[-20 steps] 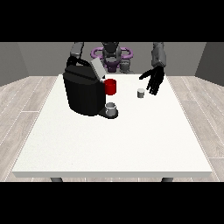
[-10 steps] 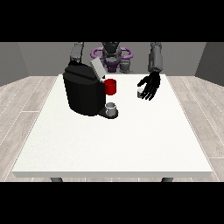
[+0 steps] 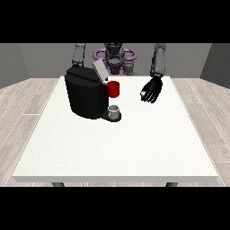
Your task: Insert the coffee pod into the coffee machine and close the lid
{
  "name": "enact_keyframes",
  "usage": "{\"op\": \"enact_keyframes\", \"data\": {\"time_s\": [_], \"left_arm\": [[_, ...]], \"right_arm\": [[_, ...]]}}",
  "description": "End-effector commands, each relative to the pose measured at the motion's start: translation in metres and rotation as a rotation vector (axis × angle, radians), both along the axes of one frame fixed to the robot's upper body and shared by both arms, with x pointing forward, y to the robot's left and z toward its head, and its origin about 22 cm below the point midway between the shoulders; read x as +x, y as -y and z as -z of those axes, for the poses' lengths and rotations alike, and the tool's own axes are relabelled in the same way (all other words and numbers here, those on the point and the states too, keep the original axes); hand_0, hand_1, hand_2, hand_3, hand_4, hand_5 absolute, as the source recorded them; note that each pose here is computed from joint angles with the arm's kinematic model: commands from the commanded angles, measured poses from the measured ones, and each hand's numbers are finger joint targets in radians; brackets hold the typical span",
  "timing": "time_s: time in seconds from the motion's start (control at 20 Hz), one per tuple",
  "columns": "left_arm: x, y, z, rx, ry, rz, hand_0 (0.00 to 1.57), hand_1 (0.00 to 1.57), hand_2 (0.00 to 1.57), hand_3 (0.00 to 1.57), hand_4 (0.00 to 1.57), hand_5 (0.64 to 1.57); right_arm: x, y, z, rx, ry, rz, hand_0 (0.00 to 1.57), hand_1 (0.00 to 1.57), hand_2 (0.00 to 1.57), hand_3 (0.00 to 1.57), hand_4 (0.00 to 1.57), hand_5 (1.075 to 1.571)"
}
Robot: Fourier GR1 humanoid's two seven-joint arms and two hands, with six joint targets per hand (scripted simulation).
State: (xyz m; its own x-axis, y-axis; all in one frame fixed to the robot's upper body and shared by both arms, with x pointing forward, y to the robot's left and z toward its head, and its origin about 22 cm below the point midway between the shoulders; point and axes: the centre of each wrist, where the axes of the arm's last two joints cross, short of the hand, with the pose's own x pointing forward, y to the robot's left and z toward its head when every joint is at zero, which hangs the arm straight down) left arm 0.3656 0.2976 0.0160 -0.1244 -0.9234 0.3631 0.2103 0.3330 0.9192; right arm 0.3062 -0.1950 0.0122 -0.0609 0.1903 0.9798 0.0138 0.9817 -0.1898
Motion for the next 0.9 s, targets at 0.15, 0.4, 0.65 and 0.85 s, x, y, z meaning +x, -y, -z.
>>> {"op": "enact_keyframes", "data": {"time_s": [0.15, 0.4, 0.65, 0.85], "left_arm": [[-0.008, -0.009, 0.024, 0.138, -0.156, 0.002, 0.75, 0.75, 0.94, 0.81, 0.37, 1.571], [0.005, 0.012, 0.024, 0.128, -0.179, 0.026, 0.87, 0.87, 1.02, 0.92, 0.41, 1.571], [0.003, -0.021, 0.019, 0.093, -0.056, 0.046, 1.19, 1.19, 1.29, 1.22, 0.51, 1.571], [0.019, 0.043, 0.0, -0.06, -0.063, 0.187, 1.43, 1.43, 1.42, 1.35, 0.49, 1.571]], "right_arm": [[-0.008, 0.01, 0.014, 0.012, -0.07, -0.003, 0.0, 0.0, 0.0, 0.0, 0.0, 1.571], [-0.015, -0.007, 0.023, 0.032, -0.102, -0.002, 0.0, 0.0, 0.0, 0.0, 0.0, 1.571], [-0.022, -0.008, 0.03, -0.072, -0.081, 0.045, 0.0, 0.0, 0.0, 0.0, 0.0, 1.571], [-0.016, 0.018, 0.056, -0.084, -0.161, 0.134, 0.0, 0.0, 0.0, 0.0, 0.0, 1.571]]}}
